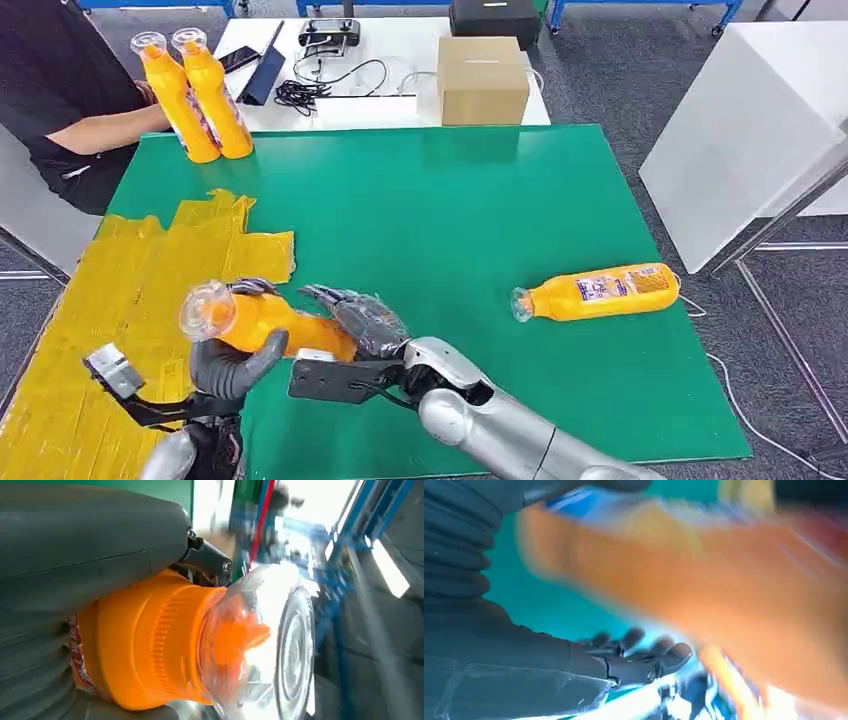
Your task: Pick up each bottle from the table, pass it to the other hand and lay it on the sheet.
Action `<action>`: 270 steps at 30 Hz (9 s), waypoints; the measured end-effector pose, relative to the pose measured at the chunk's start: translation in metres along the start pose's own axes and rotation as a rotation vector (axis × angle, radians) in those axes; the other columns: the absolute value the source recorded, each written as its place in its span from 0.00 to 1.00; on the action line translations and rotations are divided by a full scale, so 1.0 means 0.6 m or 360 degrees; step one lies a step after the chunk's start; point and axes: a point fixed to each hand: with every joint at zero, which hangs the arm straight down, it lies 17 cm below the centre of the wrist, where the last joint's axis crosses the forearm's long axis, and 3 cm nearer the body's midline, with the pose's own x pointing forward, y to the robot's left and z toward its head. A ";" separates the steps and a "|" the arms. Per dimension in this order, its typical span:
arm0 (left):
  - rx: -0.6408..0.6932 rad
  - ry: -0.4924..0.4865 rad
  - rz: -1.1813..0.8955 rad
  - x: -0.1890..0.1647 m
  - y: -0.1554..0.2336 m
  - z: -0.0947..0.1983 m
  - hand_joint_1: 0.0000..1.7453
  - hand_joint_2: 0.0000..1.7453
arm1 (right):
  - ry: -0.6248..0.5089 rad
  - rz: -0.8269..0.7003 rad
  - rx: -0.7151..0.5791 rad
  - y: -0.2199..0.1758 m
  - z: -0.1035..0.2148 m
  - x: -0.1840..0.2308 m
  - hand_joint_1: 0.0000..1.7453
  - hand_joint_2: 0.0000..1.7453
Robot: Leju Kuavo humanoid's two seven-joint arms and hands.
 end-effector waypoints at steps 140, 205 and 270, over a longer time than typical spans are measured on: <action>0.0498 -0.0441 0.0284 0.144 0.061 0.007 0.00 0.00 | 0.1797 0.0863 -0.0382 -0.515 0.804 -0.492 0.00 1.00; 0.0430 -0.0399 0.0346 0.138 0.047 -0.016 0.00 0.00 | 0.1771 0.0881 -0.0201 -0.495 0.553 -0.625 0.00 1.00; 0.0434 -0.0359 0.0335 0.122 0.057 -0.027 0.00 0.00 | 0.1537 0.0437 0.0012 -0.330 0.428 -0.612 1.00 1.00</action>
